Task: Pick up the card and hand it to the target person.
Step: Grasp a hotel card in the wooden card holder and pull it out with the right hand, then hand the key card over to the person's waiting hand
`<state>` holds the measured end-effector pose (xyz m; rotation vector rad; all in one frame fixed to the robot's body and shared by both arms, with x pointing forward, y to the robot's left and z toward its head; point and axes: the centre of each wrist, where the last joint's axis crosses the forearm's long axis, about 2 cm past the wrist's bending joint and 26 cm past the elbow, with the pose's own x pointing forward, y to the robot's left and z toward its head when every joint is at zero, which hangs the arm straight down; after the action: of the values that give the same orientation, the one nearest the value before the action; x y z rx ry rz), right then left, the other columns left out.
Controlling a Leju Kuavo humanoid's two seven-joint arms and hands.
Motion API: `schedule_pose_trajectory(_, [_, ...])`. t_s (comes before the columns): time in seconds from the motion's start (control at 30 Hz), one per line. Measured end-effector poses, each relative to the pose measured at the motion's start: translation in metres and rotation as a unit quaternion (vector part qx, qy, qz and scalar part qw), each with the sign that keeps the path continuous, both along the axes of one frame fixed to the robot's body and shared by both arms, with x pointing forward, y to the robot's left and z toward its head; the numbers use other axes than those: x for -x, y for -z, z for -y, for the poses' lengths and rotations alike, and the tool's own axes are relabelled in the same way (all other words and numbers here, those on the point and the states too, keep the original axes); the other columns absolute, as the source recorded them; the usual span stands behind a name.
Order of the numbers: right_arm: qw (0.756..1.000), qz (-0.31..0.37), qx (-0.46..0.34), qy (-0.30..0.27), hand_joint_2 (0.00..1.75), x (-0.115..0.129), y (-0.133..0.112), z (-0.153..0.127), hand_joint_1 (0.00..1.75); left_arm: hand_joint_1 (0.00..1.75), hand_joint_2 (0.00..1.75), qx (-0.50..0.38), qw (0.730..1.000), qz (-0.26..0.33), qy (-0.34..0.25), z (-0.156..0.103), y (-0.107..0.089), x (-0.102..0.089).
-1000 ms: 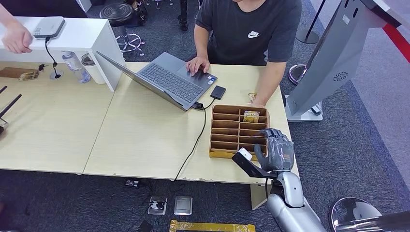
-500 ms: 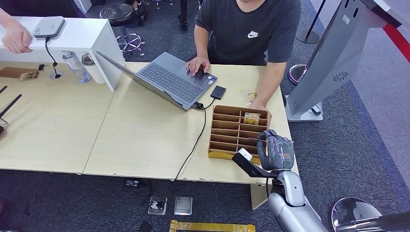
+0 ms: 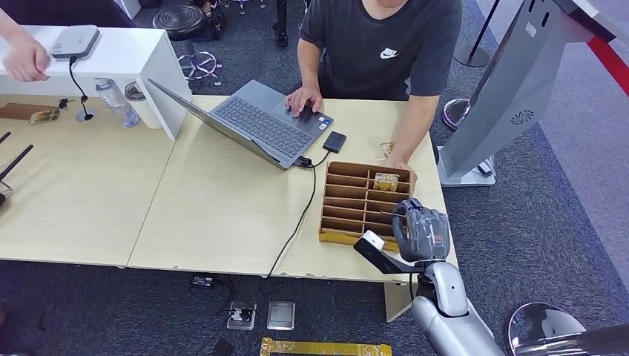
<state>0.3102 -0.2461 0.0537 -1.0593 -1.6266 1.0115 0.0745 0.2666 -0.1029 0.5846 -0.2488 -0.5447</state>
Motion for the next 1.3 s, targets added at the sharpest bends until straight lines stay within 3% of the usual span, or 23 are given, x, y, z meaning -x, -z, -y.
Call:
schedule_pose_trajectory(0.13, [0.999, 0.033, 0.003, -0.017, 1.75, -0.011, -0.015, -0.005, 1.75, 0.0, 1.75, 0.002, 1.0, 0.002, 0.004, 0.0, 0.0, 0.0])
schedule_pose_trajectory(0.43, [0.99, 0.137, -0.02, -0.035, 1.75, -0.061, -0.086, -0.028, 1.75, 0.0, 1.75, 0.009, 1.0, 0.009, 0.017, 0.0, 0.0, 0.0])
schedule_pose_trajectory(0.7, [0.982, 0.18, -0.046, -0.043, 1.75, -0.087, -0.126, -0.039, 1.75, 0.0, 1.75, 0.015, 0.999, 0.018, 0.024, 0.0, 0.0, 0.0])
schedule_pose_trajectory(0.97, [0.983, 0.165, -0.065, -0.054, 1.75, -0.105, -0.136, -0.05, 1.75, 0.0, 1.75, 0.019, 1.0, 0.021, 0.015, 0.0, 0.0, 0.0])
schedule_pose_trajectory(1.3, [0.991, 0.113, -0.055, -0.046, 1.75, -0.108, -0.118, -0.056, 1.75, 0.0, 1.75, 0.019, 1.0, 0.016, 0.008, 0.0, 0.0, 0.0])
